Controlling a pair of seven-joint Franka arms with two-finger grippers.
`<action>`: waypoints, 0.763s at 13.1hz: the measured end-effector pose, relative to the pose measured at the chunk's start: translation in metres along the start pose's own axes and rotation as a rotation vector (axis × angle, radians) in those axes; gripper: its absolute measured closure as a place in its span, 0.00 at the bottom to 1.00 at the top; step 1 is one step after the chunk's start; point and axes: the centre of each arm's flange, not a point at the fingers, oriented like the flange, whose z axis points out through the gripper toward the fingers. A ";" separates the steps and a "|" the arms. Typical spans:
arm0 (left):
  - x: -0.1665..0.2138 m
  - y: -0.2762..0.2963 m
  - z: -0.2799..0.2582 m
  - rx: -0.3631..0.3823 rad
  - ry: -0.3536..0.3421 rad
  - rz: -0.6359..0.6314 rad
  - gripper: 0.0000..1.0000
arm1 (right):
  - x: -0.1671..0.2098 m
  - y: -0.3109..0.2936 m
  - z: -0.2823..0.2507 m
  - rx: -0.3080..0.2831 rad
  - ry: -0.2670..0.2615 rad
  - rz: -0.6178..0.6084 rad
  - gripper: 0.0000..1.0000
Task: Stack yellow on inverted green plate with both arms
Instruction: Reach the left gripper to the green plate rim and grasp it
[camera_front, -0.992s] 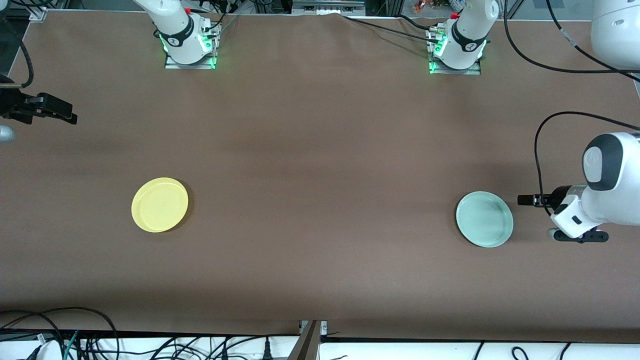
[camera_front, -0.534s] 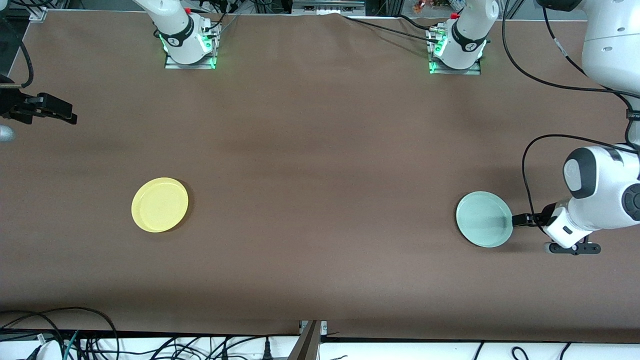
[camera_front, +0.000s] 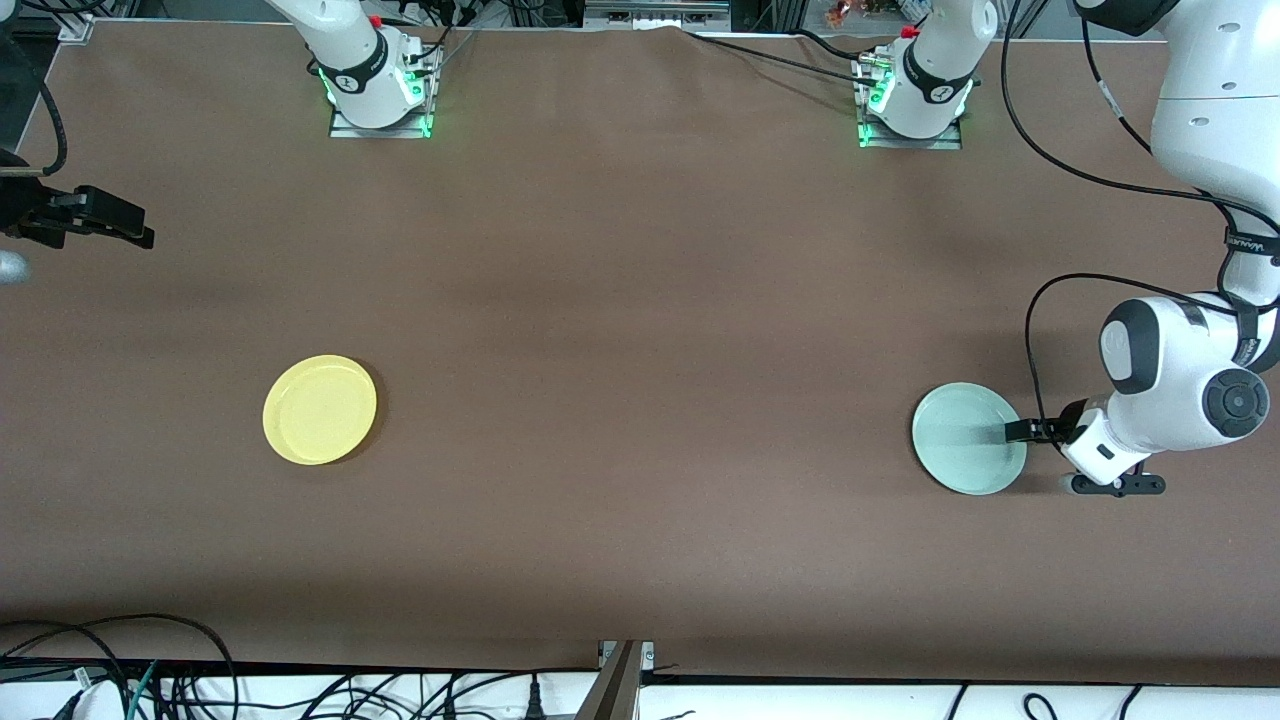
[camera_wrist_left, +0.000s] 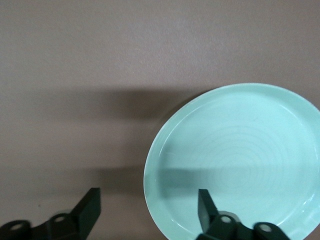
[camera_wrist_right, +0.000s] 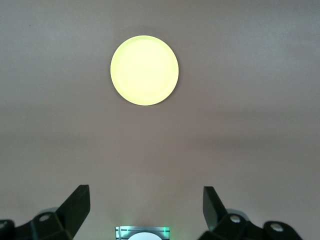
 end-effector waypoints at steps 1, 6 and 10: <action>-0.001 0.000 0.003 -0.001 -0.005 0.000 0.17 | 0.000 0.000 0.000 0.000 0.000 0.000 0.00; -0.002 0.000 0.014 -0.004 -0.011 0.002 0.30 | 0.000 0.000 0.000 0.000 0.000 0.000 0.00; -0.003 -0.002 0.023 -0.007 -0.018 0.012 0.45 | 0.000 0.000 0.000 0.000 0.000 0.000 0.00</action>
